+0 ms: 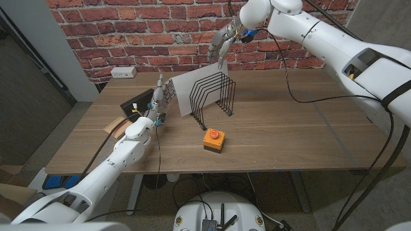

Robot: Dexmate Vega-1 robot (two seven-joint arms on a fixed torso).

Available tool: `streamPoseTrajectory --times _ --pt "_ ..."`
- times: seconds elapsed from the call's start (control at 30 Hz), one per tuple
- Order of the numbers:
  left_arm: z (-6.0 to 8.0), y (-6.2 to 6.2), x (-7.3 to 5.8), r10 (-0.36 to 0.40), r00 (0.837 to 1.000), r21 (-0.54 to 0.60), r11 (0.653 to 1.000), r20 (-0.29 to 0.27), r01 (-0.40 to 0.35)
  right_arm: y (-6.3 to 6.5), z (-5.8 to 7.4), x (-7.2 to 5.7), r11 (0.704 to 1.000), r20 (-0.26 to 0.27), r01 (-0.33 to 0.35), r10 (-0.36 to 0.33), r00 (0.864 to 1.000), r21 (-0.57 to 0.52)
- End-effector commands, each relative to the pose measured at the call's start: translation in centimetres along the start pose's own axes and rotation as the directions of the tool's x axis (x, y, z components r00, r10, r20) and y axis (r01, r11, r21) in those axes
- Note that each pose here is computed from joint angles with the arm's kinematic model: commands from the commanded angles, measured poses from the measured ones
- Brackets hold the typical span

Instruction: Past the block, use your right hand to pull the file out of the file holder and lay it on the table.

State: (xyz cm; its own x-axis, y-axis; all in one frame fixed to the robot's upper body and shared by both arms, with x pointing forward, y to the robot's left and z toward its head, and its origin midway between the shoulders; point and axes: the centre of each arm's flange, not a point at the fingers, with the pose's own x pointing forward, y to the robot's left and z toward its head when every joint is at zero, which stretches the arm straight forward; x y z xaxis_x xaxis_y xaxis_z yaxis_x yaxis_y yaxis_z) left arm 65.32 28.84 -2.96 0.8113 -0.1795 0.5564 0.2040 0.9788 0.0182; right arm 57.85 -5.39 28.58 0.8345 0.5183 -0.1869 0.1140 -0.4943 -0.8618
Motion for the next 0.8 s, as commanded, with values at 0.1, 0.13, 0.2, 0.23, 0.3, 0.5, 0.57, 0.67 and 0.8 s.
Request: streamPoseTrajectory --times 0.1,0.13,0.2,0.23,0.3,0.5,0.57,0.67,0.8 --pt "0.0 0.0 0.0 -0.001 1.000 0.000 1.000 -0.001 0.001 -0.1 0.9 1.2 0.999 -0.008 0.008 -0.009 1.000 -0.049" --pt "0.0 0.0 0.0 -0.001 1.000 0.000 1.000 -0.001 0.001 -0.1 0.9 1.2 0.998 -0.007 0.017 -0.018 1.000 -0.055" --pt "0.0 -0.1 0.0 -0.001 1.000 0.000 1.000 -0.001 0.001 0.0 1.0 1.3 0.998 -0.006 0.021 -0.022 1.000 -0.062" --pt "0.0 -0.1 0.0 -0.001 1.000 0.000 1.000 -0.001 0.001 0.0 1.0 1.3 0.998 -0.004 0.027 -0.028 1.000 -0.064" --pt "0.0 -0.1 0.0 -0.001 1.000 0.000 1.000 -0.001 0.001 0.1 1.1 1.5 0.997 0.002 0.035 -0.035 0.999 -0.067" --pt "0.0 -0.1 0.0 -0.001 1.000 0.000 1.000 -0.001 0.001 0.4 1.5 1.9 0.995 0.017 0.062 -0.061 0.998 -0.079" --pt "0.0 -0.1 0.0 -0.001 1.000 0.000 1.000 -0.001 0.001 0.5 1.6 2.0 0.994 0.024 0.070 -0.068 0.997 -0.085" --pt "0.0 -0.1 0.0 -0.001 1.000 0.000 1.000 -0.001 0.001 0.6 1.7 2.2 0.994 0.037 0.072 -0.068 0.997 -0.087" --pt "0.0 -0.1 0.0 -0.001 1.000 0.000 1.000 -0.001 0.001 0.7 1.7 2.5 0.994 0.048 0.072 -0.068 0.996 -0.088"
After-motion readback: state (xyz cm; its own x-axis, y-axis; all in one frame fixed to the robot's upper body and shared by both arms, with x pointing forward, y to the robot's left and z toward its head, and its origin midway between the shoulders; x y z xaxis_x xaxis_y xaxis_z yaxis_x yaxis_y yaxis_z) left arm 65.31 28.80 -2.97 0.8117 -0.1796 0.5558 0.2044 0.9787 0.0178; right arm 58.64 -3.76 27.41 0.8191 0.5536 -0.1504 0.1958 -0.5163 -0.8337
